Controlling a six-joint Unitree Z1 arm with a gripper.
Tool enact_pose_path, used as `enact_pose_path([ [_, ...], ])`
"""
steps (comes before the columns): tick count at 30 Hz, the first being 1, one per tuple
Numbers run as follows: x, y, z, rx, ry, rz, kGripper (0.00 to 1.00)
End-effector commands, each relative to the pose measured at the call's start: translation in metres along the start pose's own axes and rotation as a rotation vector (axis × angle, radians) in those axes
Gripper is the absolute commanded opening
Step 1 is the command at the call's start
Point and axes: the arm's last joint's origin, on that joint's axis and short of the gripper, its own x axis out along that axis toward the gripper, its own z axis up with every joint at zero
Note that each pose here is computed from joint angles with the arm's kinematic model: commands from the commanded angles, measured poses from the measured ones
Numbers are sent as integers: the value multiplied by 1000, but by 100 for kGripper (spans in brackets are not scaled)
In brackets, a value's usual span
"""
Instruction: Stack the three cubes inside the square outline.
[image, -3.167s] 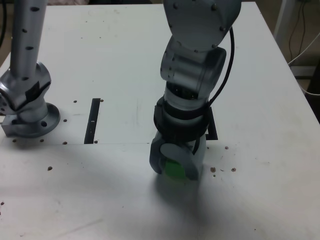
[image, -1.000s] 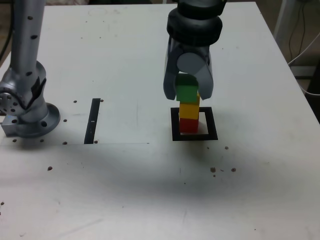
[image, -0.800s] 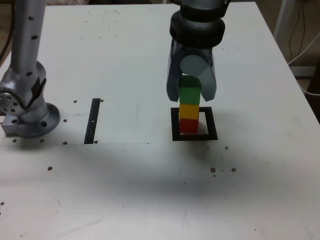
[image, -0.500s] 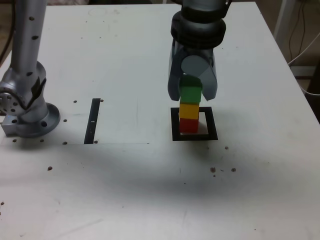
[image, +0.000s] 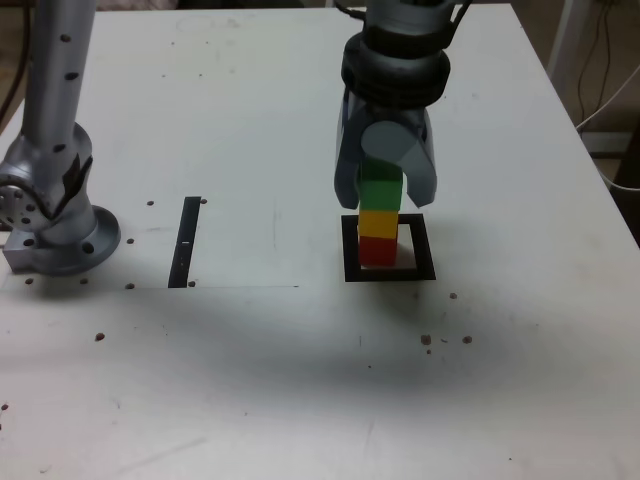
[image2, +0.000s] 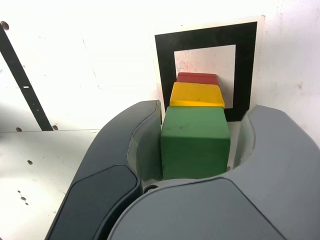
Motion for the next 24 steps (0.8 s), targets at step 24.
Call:
enact_pose_path([
  [24,-5,2,-5,-34,0,16,100],
])
